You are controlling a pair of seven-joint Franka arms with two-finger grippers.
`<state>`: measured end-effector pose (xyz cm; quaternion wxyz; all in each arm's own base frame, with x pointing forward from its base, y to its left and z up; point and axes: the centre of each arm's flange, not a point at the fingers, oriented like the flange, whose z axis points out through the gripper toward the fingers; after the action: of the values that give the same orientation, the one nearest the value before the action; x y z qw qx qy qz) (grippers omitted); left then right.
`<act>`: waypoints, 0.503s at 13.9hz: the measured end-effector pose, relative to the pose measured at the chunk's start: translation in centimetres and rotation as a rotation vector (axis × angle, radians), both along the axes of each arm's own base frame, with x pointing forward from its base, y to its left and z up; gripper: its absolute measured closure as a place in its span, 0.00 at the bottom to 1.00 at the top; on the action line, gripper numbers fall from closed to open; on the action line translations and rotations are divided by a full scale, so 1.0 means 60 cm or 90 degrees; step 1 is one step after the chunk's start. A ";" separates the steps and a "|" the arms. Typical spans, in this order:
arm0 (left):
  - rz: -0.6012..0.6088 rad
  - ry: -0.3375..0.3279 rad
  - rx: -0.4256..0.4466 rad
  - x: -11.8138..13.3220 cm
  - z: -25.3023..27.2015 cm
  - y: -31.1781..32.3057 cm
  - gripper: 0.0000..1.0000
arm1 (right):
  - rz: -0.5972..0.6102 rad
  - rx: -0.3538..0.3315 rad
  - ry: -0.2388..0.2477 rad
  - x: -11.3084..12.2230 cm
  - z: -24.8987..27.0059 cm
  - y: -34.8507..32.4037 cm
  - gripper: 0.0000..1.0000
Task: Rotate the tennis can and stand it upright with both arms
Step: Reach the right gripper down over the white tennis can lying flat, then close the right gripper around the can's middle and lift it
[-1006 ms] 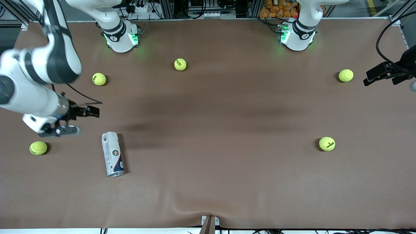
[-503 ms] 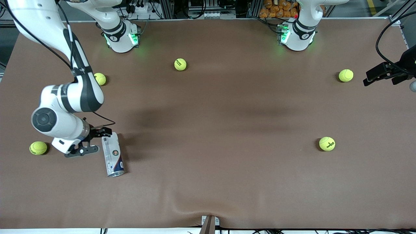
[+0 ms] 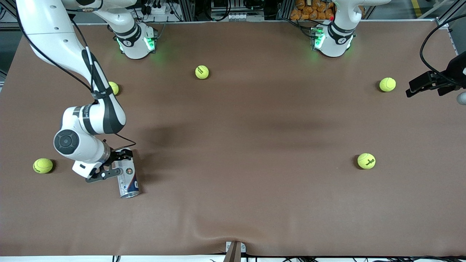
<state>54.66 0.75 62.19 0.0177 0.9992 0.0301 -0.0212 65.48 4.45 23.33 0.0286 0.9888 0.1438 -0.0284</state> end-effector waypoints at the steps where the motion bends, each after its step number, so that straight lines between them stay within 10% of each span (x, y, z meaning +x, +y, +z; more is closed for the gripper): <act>1: 0.000 0.001 0.000 0.000 -0.001 0.000 0.00 | 0.002 0.001 -0.003 0.001 -0.011 0.002 0.00; 7: 0.000 0.003 0.000 0.002 -0.004 0.000 0.00 | 0.026 -0.001 -0.010 0.002 -0.053 0.015 0.00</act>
<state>54.75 0.77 61.95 0.0175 0.9991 0.0303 -0.0234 65.58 5.37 20.14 0.0310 0.9858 0.1636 -0.0203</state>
